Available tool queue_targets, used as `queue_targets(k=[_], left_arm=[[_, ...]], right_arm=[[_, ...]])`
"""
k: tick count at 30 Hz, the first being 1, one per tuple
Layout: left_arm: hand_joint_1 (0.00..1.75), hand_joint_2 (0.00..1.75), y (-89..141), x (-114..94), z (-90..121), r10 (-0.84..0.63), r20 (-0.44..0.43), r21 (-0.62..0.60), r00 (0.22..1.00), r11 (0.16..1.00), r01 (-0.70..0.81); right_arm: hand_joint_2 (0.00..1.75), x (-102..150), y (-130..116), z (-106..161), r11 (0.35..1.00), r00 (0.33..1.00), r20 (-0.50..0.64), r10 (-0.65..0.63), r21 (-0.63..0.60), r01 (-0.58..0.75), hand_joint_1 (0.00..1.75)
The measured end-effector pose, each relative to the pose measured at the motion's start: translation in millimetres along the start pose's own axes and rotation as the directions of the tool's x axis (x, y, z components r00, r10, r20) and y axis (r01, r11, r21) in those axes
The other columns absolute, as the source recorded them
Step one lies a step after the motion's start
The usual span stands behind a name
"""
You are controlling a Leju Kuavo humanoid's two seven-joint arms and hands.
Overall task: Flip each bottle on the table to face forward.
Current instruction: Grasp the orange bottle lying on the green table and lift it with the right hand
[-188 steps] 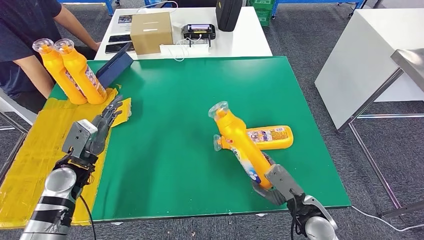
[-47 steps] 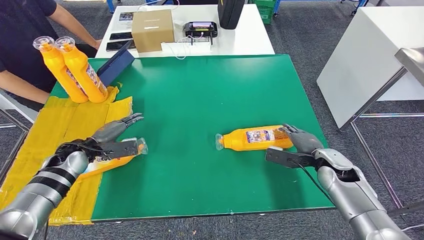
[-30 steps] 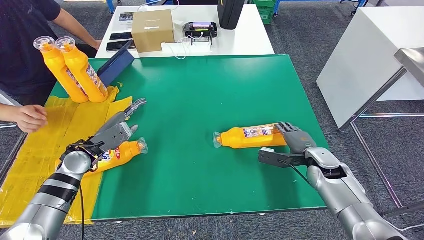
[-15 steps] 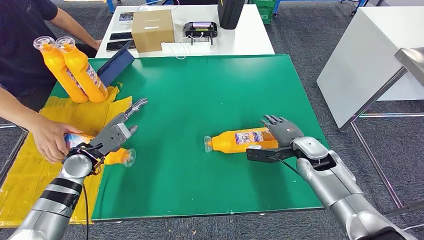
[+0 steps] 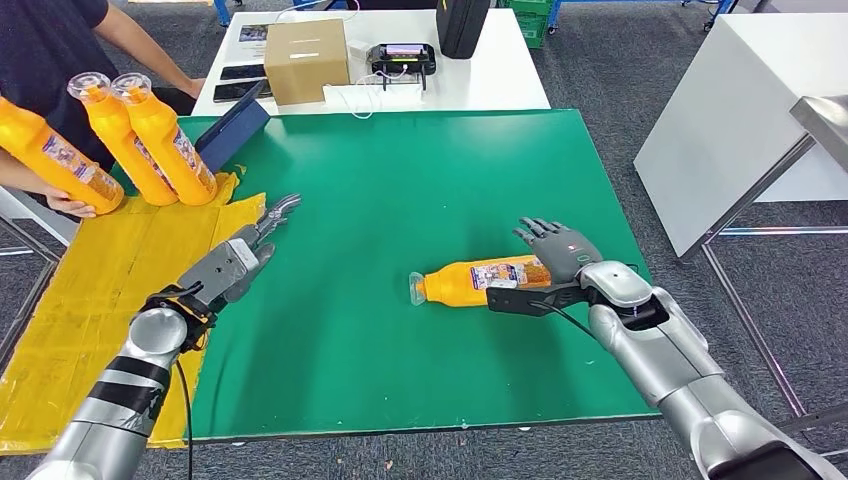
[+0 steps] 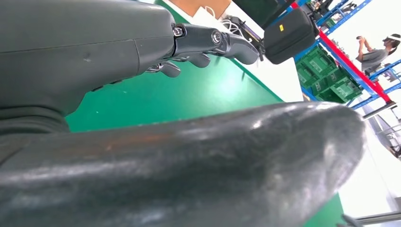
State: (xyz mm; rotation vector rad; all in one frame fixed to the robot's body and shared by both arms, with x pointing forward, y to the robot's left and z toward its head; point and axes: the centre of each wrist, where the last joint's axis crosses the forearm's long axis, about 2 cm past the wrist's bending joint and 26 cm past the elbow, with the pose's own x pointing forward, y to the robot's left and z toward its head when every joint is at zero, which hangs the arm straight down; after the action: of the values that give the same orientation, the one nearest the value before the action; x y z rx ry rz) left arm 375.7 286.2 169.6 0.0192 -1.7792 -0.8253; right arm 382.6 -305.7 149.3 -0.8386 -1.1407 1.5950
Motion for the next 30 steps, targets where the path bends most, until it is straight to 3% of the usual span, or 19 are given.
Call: queue_targets(k=[4,8,12,20,30], left_arm=[[0.00,0.00,-0.5,4.1,-4.8,0.006,0.012,0.006,1.000,1.000,-0.006],[0.00,0.00,2.0,11.5,-14.4,0.011,0.035,0.013,0.999,1.000,-0.011],[0.00,0.00,3.4,19.4,-26.9,0.024,0.058,0.014,0.998,1.000,-0.025],[0.00,0.00,-0.5,30.0,-43.5,0.042,0.089,-0.001,0.995,0.999,-0.042],[0.00,0.00,-4.2,33.1,-47.9,0.058,0.099,-0.014,0.993,0.998,-0.057]], right_arm=[[1.75,-0.7,22.9,-2.6,0.997,0.999,0.001,-0.042,0.066,0.042,0.00],[1.75,-1.3,50.6,-3.4,0.983,0.998,0.001,-0.065,0.173,0.064,0.58],[1.75,-5.7,64.6,-5.1,0.961,0.998,0.013,-0.055,0.274,0.049,1.75],[1.75,-8.3,74.2,-5.8,0.931,0.997,0.058,-0.042,0.364,0.018,1.75],[1.75,-7.6,73.5,-6.2,0.922,0.998,0.044,-0.053,0.385,0.032,1.75]])
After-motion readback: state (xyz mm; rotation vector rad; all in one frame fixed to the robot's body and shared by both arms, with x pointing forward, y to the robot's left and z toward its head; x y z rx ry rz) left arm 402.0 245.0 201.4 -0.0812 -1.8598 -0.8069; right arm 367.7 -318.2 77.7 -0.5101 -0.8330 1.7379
